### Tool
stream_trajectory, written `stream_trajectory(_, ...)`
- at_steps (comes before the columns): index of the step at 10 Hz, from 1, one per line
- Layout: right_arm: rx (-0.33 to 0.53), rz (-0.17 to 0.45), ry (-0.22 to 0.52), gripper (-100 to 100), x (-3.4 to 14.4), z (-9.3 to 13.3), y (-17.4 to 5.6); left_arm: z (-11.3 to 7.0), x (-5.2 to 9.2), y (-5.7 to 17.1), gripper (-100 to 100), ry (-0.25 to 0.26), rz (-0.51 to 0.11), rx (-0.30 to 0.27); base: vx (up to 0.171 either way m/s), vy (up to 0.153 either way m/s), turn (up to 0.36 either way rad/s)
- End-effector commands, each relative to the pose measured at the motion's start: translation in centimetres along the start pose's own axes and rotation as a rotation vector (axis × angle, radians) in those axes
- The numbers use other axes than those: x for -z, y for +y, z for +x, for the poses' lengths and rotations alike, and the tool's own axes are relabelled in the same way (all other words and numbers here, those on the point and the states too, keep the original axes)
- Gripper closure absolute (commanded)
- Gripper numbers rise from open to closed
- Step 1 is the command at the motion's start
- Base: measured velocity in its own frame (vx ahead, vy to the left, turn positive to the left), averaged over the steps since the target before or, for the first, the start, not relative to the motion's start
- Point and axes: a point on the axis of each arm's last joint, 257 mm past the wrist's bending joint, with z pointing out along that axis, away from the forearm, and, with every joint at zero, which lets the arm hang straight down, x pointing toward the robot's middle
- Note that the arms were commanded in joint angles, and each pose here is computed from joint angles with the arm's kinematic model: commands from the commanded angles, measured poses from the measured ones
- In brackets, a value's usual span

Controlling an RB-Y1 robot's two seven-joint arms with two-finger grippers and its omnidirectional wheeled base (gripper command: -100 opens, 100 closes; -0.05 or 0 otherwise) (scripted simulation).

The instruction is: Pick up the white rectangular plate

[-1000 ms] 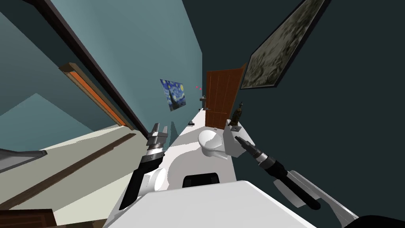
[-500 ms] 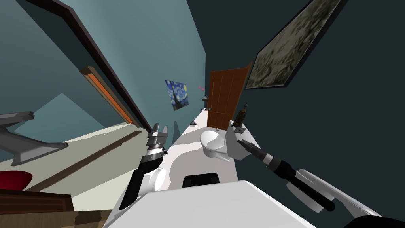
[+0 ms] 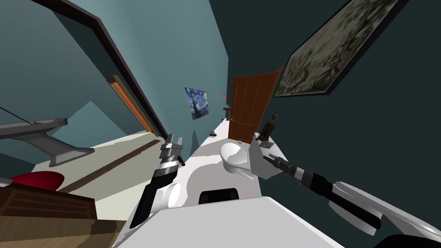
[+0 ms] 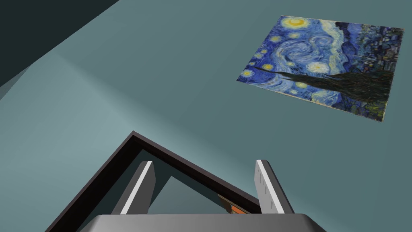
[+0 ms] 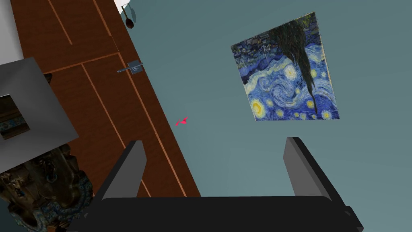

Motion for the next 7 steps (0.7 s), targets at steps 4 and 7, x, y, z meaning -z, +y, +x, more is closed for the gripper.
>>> stream_trajectory(4,0.110,0.030,0.116,-100,1.4,-0.1,-2.9,0.0,0.0,0.0,0,0.000,0.000,0.000,0.028,-0.002,0.077)
stream_trajectory(7,0.200,0.079,0.221,-100,3.6,0.2,-6.3,0.0,0.0,0.0,0,0.000,0.000,0.000,0.048,-0.005,0.110)
